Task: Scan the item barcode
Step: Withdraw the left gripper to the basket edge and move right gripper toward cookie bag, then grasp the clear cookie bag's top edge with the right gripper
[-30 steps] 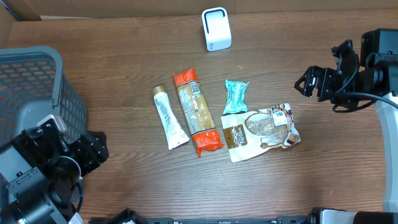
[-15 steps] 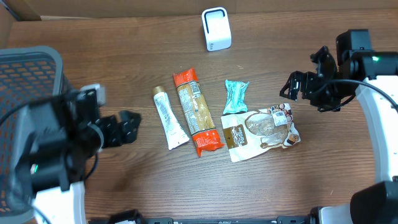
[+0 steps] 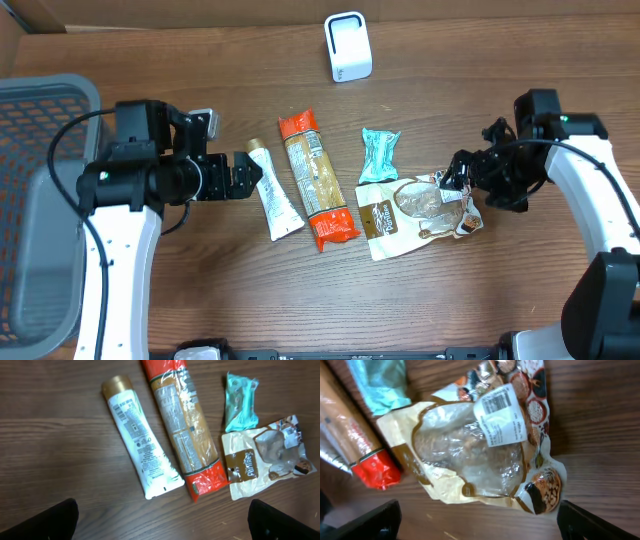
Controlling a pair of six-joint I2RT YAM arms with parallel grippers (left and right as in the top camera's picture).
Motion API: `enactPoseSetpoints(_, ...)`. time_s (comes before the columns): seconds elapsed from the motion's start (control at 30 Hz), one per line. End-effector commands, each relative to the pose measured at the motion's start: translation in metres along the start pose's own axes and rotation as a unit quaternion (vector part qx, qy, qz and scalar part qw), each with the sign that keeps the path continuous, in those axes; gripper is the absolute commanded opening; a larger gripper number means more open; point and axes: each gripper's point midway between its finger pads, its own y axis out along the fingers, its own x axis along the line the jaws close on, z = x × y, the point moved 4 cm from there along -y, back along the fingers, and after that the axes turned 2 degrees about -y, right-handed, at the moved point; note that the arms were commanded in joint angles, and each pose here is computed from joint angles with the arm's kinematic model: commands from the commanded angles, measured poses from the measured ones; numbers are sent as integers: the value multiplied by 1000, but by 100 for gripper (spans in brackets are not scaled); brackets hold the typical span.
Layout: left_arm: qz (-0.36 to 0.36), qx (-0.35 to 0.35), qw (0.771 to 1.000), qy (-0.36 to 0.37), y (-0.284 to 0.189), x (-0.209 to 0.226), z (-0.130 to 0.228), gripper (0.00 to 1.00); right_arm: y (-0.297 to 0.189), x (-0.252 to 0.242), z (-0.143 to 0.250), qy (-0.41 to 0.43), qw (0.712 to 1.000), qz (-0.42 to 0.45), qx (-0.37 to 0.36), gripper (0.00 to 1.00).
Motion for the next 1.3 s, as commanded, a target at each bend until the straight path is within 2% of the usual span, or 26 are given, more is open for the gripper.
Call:
enactPoseSetpoints(0.0, -4, 22, 1000, 5, 13, 5, 0, 100, 11, -5, 7, 54, 998, 1, 13, 96)
enactPoseSetpoints(0.07, -5, 35, 999, 0, 20, 7, 1, 100, 14, -1, 10, 59, 998, -13, 21, 93)
enactPoseSetpoints(0.13, -5, 45, 999, -4, 26, 10, 1, 100, 16, 5, 14, 59, 998, -22, 30, 86)
enactPoseSetpoints(0.33, -6, 74, 997, -15, 43, 16, 2, 100, 19, 27, 19, 44, 996, -66, 46, 81)
enactPoseSetpoints(0.57, -7, 99, 995, -24, 57, 22, 4, 100, 29, 37, 27, 42, 996, -46, 56, 81)
enactPoseSetpoints(0.9, -6, 85, 996, -11, 59, 22, -2, 100, 74, 14, 53, 89, 993, -3, 73, 81)
enactPoseSetpoints(1.03, -6, 85, 996, -11, 59, 22, -2, 100, 80, -1, 49, 116, 991, 34, 48, 82)
enactPoseSetpoints(1.27, -6, 85, 996, -11, 59, 22, -2, 100, 80, -16, 21, 144, 985, 85, -38, 82)
